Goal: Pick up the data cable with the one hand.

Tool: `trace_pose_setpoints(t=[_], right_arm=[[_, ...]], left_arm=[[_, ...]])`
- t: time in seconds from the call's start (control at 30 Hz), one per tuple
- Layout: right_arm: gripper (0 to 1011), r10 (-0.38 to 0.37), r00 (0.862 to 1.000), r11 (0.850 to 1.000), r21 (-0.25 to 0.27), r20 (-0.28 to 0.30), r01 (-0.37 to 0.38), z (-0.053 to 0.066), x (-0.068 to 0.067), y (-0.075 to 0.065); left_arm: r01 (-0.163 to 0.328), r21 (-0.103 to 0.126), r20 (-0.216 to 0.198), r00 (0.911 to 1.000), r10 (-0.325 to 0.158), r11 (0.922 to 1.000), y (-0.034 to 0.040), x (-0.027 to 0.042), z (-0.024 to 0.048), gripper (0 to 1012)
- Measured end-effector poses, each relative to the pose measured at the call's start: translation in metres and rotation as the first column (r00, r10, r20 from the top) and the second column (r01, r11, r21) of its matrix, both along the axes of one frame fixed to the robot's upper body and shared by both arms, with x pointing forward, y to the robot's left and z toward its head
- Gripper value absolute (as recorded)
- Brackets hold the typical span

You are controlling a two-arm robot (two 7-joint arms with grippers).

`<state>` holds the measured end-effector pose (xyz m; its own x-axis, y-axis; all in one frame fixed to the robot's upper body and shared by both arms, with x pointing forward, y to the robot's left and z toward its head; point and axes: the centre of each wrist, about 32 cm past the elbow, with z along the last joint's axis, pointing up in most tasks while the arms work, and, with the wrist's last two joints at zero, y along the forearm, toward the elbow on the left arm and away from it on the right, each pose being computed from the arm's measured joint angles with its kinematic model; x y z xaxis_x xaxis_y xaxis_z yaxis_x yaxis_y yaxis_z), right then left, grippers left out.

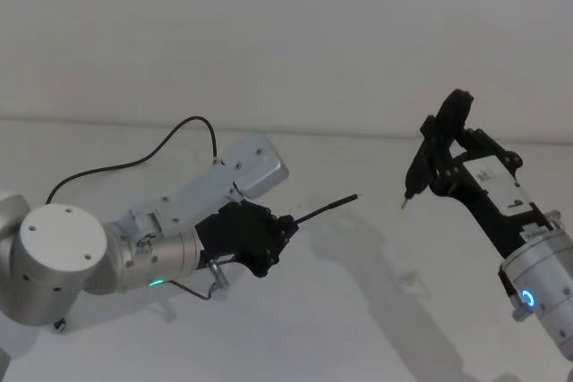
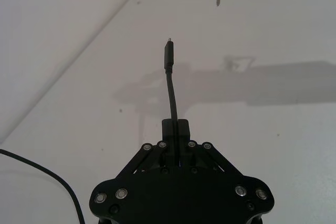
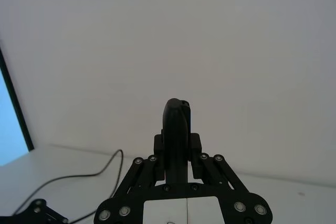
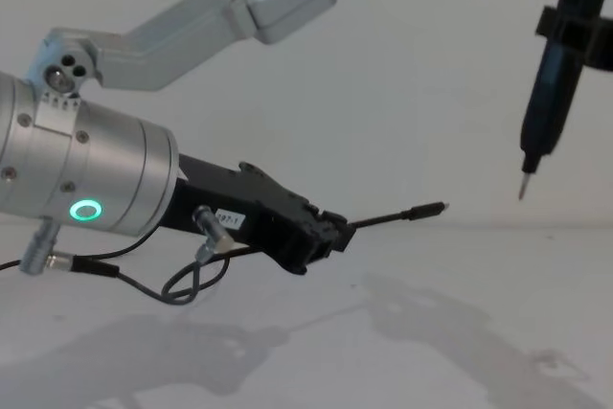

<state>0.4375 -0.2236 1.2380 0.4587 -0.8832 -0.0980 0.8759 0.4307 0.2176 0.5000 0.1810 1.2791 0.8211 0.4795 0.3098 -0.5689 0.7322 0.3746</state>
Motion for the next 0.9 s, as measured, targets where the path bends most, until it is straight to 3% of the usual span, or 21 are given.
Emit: trace_pose_setpoints(t=[0.43,0.9], right_arm=[[268,0.043,0.999,0.999,0.022,0.025,-0.043,0.011,0.007,0.008],[268,0.065,0.998,0.998,0.01,0.024,-0.065,0.011,0.02,0.015]], left_arm=[[0.01,-0.024,0.011,0.9999,-0.01,0.9997,0.0036,-0.001,0.0052,49],[0.014,-0.032,0.016,0.9998,-0.013,0.9994,0.0049,-0.0013,0.0071,49]])
